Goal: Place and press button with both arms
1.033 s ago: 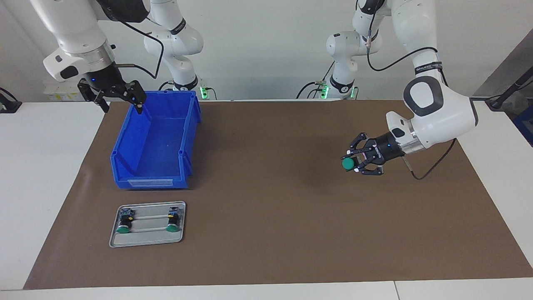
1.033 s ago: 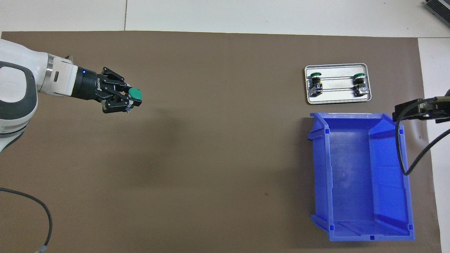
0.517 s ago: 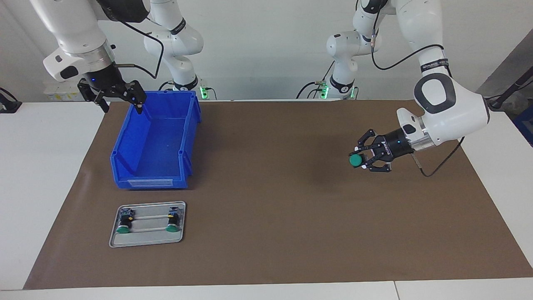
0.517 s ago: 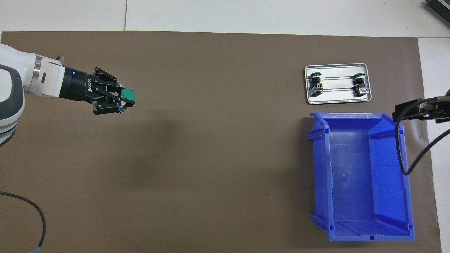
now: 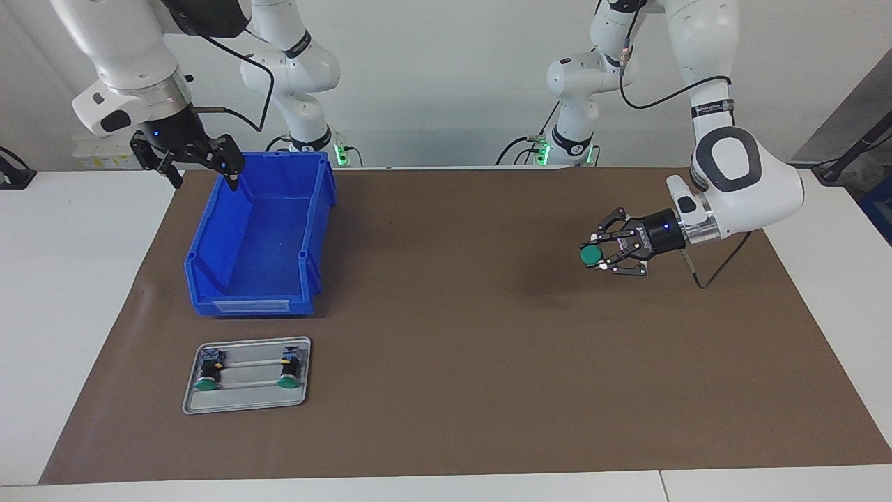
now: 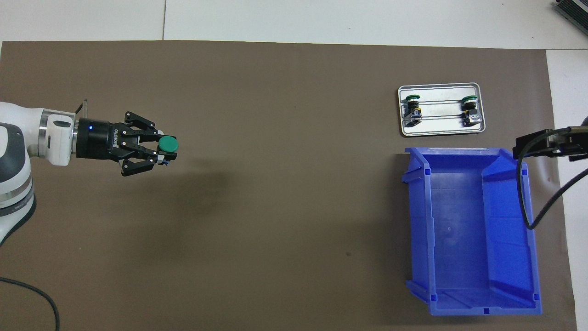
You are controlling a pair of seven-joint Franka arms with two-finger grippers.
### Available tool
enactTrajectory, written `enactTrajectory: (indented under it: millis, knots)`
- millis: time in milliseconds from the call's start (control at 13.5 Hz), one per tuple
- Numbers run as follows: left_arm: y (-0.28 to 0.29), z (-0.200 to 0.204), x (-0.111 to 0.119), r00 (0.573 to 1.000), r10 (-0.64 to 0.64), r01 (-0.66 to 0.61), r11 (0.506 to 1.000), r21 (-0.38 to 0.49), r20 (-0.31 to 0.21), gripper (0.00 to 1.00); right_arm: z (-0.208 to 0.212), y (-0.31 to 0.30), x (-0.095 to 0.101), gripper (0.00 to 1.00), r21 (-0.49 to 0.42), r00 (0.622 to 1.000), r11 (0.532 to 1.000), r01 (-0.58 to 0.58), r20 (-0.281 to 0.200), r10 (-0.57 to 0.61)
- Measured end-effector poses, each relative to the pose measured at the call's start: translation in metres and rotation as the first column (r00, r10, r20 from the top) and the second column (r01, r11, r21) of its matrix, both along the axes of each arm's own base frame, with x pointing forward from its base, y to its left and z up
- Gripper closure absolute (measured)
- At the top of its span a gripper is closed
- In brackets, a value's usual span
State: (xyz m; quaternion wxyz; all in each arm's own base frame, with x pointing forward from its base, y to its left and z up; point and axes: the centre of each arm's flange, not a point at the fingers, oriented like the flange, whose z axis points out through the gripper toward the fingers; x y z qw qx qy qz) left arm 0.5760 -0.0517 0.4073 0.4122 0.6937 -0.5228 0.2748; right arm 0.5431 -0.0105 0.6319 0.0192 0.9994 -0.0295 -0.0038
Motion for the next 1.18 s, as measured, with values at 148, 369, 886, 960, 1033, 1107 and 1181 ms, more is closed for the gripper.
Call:
enactTrajectory:
  millis: [148,369,886,960,1033,1107,1181]
  knots:
    - [-0.001,-0.016,-0.019,1.000,0.016,-0.015,0.998,-0.053,0.024,0.62,0.000,0.000,0.000,0.00,0.000,1.000,1.000,0.000,0.000,0.000]
    - [0.004,-0.064,-0.046,0.995,0.058,-0.044,0.987,-0.157,0.082,0.62,0.000,0.000,0.000,0.00,0.000,1.000,1.000,0.000,0.000,0.000]
    - [-0.016,-0.117,-0.056,0.982,0.171,-0.136,0.939,-0.317,0.086,0.62,0.000,0.000,0.000,0.00,0.000,1.000,1.000,0.000,0.000,0.000]
    - [-0.022,-0.120,-0.057,0.981,0.174,-0.138,0.936,-0.323,0.087,0.62,0.000,0.000,0.000,0.00,0.000,1.000,1.000,0.000,0.000,0.000]
    - [-0.026,-0.122,-0.058,0.980,0.177,-0.140,0.936,-0.324,0.087,0.62,0.000,0.000,0.000,0.00,0.000,1.000,1.000,0.000,0.000,0.000]
    - [-0.029,-0.124,-0.059,0.980,0.179,-0.141,0.935,-0.326,0.090,0.62,0.000,0.000,0.000,0.00,0.000,1.000,1.000,0.000,0.000,0.000]
    - [-0.033,-0.127,-0.060,0.978,0.185,-0.146,0.935,-0.325,0.094,0.62,0.000,0.000,0.000,0.00,0.000,1.000,1.000,0.000,0.000,0.000]
